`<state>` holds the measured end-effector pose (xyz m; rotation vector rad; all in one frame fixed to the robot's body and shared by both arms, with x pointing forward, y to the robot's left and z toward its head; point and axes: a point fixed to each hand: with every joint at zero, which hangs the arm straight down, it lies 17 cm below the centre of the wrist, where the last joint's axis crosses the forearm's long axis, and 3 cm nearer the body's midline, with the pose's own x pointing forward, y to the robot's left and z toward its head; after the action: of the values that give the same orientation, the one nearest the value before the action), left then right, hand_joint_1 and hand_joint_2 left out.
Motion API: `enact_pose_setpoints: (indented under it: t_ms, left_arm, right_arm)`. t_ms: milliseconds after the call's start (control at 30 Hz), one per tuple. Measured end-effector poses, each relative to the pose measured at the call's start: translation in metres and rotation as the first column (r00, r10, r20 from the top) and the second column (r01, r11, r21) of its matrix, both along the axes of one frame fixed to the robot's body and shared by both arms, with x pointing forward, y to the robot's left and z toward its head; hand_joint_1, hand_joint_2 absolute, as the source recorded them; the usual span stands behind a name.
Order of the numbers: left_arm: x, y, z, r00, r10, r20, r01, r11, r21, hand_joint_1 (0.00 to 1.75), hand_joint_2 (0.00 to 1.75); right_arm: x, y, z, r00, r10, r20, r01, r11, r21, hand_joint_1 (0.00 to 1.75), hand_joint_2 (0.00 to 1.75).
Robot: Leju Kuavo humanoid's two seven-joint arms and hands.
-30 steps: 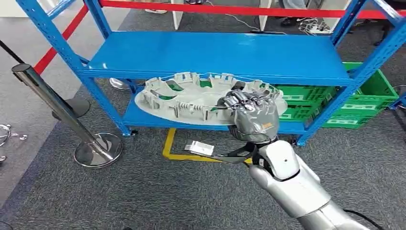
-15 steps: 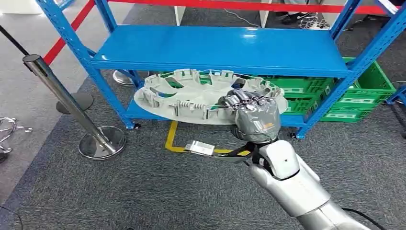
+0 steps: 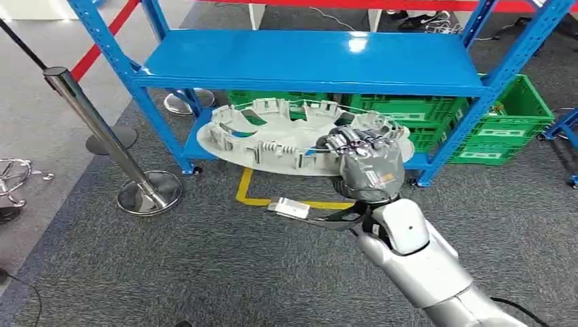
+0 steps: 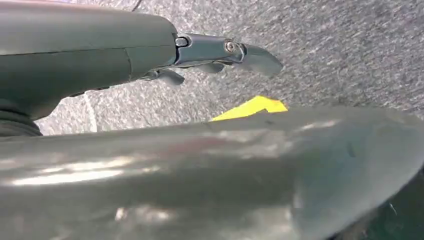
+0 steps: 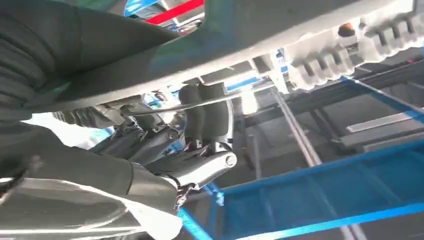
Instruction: Take the parts from the cabinet and place them on the table.
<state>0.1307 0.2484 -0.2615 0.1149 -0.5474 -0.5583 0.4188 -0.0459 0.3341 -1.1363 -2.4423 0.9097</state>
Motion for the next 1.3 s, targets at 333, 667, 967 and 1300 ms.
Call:
enact_pose_setpoints:
  t_ms: [333, 667, 967, 1300]
  left_arm:
    - [0.0018, 0.0003, 0.0003, 1.0, 0.004, 0.002, -0.004, 1.0, 0.0, 0.0, 0.0]
    - [0.0066, 0.0001, 0.0014, 1.0, 0.011, 0.009, -0.011, 1.0, 0.0, 0.0, 0.0]
    - [0.0064, -0.0005, 0.0015, 1.0, 0.013, 0.011, -0.013, 1.0, 0.0, 0.0, 0.0]
    - [0.0022, -0.0011, 0.001, 1.0, 0.018, 0.008, -0.018, 1.0, -0.009, 0.0, 0.0]
  right_arm:
    - [0.0008, -0.0006, -0.0004, 1.0, -0.003, -0.001, 0.003, 1.0, -0.003, 1.75, 1.75]
    - [0.0013, -0.001, -0.0003, 1.0, -0.004, -0.001, 0.004, 1.0, -0.005, 1.75, 1.75]
    - [0.0011, -0.0007, 0.0, 1.0, -0.003, -0.003, 0.003, 1.0, -0.003, 1.75, 1.75]
    - [0.0002, 0.0015, -0.0024, 1.0, -0.004, -0.002, 0.004, 1.0, -0.017, 1.75, 1.75]
